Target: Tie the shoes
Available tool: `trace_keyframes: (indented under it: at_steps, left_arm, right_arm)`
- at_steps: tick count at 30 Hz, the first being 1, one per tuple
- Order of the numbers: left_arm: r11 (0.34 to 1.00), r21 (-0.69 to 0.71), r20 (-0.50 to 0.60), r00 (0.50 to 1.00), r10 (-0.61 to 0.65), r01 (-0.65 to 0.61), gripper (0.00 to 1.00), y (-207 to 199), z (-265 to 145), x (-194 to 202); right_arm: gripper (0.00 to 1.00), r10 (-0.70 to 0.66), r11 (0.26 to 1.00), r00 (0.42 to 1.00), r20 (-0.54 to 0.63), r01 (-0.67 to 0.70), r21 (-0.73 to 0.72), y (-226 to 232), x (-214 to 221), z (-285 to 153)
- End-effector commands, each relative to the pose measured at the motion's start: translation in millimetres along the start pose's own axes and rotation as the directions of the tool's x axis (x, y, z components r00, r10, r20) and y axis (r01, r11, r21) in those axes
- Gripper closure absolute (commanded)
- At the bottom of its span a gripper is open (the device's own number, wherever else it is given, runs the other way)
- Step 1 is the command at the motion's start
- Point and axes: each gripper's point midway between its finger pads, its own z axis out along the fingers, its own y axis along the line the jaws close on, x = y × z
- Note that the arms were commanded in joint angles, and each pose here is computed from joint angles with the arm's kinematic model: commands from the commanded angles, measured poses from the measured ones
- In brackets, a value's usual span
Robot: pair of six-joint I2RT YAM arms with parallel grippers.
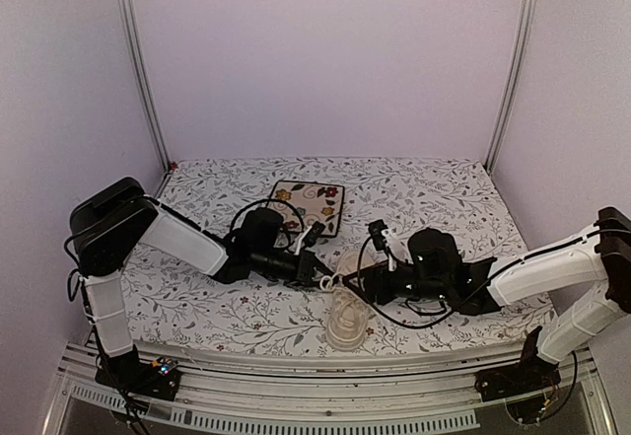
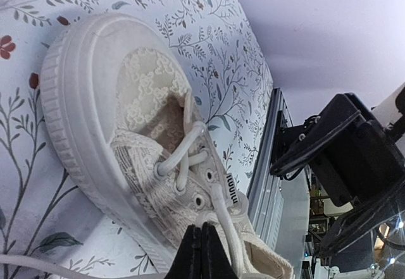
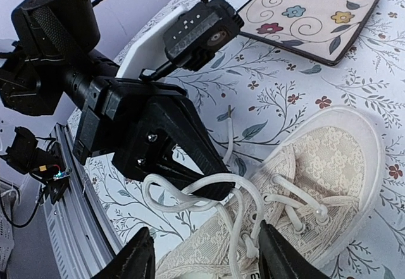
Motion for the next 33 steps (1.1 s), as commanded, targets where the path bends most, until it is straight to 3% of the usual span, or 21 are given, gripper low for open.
trace_keyframes:
  at_steps: [1,7,16,21,29,33]
  left_arm:
    - [1.000,0.013,0.024,1.000,0.015,-0.015,1.00,-11,-4,-3]
    - [1.000,0.014,0.027,1.000,0.006,-0.006,1.00,-11,-4,-4]
    - [1.000,0.017,0.026,1.000,0.003,-0.003,1.00,-11,-4,-4]
    - [1.000,0.020,0.027,1.000,0.004,-0.005,1.00,-12,-3,-5]
    - [1.000,0.021,0.030,1.000,0.005,-0.006,1.00,-13,-3,-6]
    - [1.000,0.008,0.037,0.999,-0.005,0.005,1.00,-9,-4,-6]
  right_arm:
    - [0.40,-0.120,0.992,0.993,-0.023,0.119,-0.043,18,-10,11]
    - [0.33,-0.207,0.978,0.976,-0.071,0.208,0.001,26,-9,39]
    - [0.33,-0.279,0.956,0.951,-0.134,0.288,0.054,26,4,61]
    - [0.51,-0.280,0.948,0.949,-0.141,0.297,0.114,17,5,63]
    - [0.93,-0.278,0.941,0.953,-0.123,0.296,0.165,10,0,57]
    - [0.98,-0.247,0.941,0.966,-0.078,0.258,0.217,4,-11,45]
